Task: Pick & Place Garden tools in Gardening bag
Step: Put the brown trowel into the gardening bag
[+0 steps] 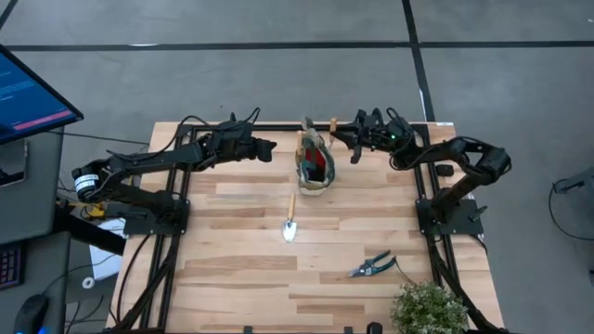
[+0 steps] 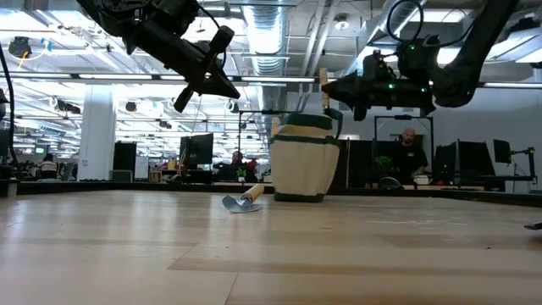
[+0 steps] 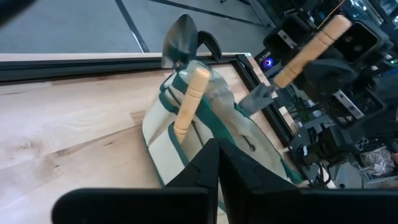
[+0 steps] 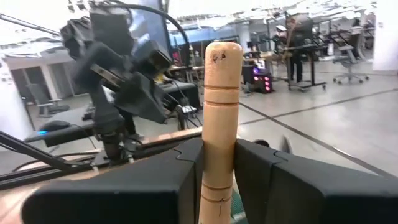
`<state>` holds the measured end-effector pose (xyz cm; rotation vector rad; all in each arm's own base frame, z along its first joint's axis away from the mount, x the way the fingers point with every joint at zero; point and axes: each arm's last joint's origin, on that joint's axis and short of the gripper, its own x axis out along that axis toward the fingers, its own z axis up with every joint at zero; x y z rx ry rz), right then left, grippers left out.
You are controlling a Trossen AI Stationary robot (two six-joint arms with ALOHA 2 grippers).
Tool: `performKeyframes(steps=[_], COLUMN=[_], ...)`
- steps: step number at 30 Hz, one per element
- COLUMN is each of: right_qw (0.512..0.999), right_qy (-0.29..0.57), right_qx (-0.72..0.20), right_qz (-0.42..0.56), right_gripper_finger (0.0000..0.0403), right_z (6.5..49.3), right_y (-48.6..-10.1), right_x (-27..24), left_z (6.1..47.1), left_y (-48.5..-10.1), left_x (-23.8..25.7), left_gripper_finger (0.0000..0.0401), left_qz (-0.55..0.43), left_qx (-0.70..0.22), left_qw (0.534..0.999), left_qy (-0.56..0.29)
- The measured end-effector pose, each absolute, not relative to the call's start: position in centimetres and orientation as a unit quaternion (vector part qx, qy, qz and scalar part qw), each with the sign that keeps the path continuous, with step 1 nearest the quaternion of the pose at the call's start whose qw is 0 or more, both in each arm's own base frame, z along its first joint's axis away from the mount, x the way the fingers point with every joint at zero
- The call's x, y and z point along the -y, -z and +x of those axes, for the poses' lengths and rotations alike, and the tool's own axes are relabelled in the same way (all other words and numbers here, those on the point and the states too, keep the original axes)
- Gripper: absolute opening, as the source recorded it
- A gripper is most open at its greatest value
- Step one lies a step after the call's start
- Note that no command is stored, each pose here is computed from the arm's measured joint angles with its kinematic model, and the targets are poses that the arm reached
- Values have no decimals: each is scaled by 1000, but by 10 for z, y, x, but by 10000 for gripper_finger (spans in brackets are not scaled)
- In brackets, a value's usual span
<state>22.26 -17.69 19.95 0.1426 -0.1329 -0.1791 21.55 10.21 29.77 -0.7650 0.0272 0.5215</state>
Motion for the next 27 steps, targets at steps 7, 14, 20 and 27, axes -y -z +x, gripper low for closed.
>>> performKeyframes(steps=[7,14,20,27], right_qw=[993,994,993,994], right_qy=[61,60,30,53], right_qx=[81,55,104,72], right_qz=[63,68,50,54], right_gripper_finger=[56,56,56,56], right_z=[232,236,228,219], right_y=[-210,-202,-219,-218], right_x=[173,174,174,183], left_z=[216,216,215,215], left_y=[-298,-298,-298,-298], left_x=[-102,-102,-102,-102], left_gripper_finger=[8,8,8,8], left_qz=[-369,-369,-369,-369], left_qx=[-13,-13,-13,-13], left_qw=[894,894,894,894], left_qy=[-252,-253,-253,-253])
